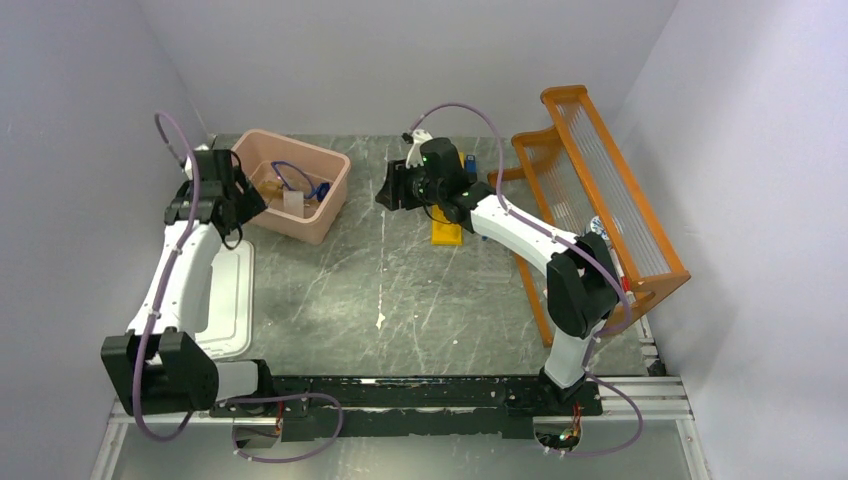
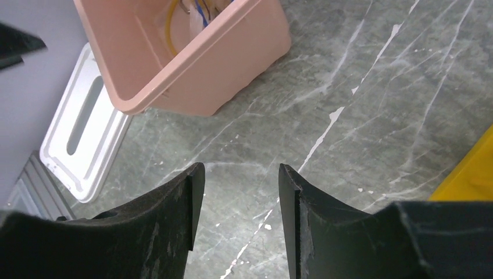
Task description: Organize the chemistry lab equipment
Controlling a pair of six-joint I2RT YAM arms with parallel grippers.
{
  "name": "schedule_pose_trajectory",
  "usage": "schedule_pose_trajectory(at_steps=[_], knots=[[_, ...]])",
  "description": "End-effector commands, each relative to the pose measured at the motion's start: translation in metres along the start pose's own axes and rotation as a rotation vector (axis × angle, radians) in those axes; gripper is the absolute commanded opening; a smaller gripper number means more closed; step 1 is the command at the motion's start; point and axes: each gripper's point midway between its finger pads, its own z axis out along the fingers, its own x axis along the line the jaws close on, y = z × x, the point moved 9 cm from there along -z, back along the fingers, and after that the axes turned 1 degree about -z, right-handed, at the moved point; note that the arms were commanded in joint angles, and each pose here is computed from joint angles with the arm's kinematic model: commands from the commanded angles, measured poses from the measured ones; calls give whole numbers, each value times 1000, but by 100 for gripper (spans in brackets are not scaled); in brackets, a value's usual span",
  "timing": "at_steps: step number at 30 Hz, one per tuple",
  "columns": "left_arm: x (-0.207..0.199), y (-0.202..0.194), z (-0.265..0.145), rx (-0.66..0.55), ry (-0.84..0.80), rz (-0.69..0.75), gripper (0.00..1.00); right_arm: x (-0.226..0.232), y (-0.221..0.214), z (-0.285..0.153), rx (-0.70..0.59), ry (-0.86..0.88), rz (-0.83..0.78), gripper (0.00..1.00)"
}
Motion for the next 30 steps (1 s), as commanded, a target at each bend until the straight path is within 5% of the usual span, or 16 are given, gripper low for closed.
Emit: schedule_pose_trajectory(at_steps=[1,11,30], knots=[[33,-39,2,117,134,28,81,2,-5,1,-2,12,68,52],[65,-93,34,341,134,-71,82,2,-16,-7,6,16,81,51],[75,-127,77,413,145,-238,81,-11,-27,-16,2,-53,-1,52]])
